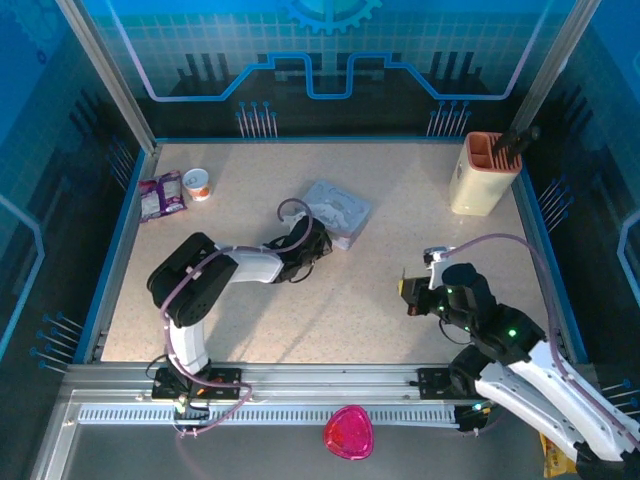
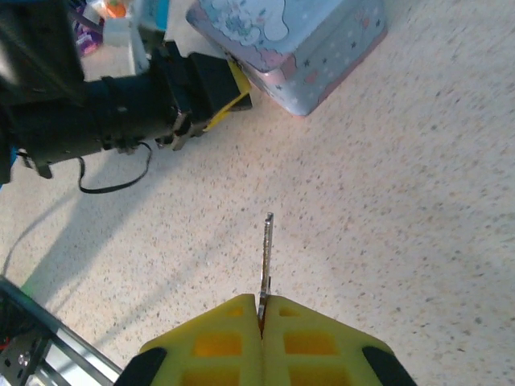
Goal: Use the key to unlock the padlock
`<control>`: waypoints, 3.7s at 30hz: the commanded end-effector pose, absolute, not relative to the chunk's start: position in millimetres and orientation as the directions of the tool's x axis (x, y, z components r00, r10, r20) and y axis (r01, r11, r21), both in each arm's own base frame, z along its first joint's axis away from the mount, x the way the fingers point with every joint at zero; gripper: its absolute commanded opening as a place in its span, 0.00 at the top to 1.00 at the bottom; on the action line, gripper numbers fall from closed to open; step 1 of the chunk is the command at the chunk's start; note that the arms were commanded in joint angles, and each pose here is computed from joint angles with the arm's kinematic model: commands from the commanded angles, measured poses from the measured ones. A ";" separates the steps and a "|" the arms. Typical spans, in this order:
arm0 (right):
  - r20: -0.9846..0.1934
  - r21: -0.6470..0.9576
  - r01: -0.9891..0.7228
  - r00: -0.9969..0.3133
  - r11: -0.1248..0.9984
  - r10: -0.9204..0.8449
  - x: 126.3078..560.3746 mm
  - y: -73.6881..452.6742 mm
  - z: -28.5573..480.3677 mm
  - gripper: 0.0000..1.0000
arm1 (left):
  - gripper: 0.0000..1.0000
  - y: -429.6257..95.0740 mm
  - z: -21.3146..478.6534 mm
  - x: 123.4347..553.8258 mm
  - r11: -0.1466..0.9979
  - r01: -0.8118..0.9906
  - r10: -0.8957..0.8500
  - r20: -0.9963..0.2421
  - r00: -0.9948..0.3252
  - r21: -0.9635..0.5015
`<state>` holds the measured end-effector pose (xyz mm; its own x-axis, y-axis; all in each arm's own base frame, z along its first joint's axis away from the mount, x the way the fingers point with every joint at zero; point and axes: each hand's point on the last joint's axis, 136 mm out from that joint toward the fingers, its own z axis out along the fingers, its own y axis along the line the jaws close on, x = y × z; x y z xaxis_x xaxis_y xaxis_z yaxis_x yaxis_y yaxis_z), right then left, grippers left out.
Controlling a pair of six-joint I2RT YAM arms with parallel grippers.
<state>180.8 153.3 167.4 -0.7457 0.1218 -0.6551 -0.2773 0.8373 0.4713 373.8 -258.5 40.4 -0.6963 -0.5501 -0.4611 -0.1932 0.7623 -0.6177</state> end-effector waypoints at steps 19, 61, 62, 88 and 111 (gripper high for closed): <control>-0.601 0.509 -0.318 -0.796 0.800 0.066 180.5 171.1 137.0 1.00 | 0.73 -337.6 45.1 305.6 0.722 -0.071 -0.450 -0.389 -0.804 -0.688; -0.847 0.447 -0.807 -0.520 0.387 -0.106 155.2 264.1 165.2 1.00 | 0.64 -335.6 176.9 188.5 0.429 0.465 -0.122 -0.560 -0.819 -0.774; -0.847 0.448 -0.806 -0.522 0.388 -0.105 155.4 264.2 165.4 1.00 | 0.67 -335.9 177.7 188.7 0.426 0.464 -0.125 -0.559 -0.820 -0.776; -0.810 0.578 -0.712 -0.557 0.398 0.180 172.7 253.2 193.3 1.00 | 1.00 -317.3 160.6 208.6 0.449 0.228 -0.372 -0.413 -0.832 -0.864; -0.787 0.613 -0.687 -0.572 0.389 0.230 174.1 250.4 188.6 0.74 | 1.00 -318.3 160.4 214.4 0.397 0.025 -0.531 -0.252 -0.809 -0.917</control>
<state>174.4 249.7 179.4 -0.5958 0.1978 -0.7783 -0.6715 0.4089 0.6180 211.9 -317.7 160.9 -0.8207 -0.5059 -0.2657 0.0513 0.3979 -0.9160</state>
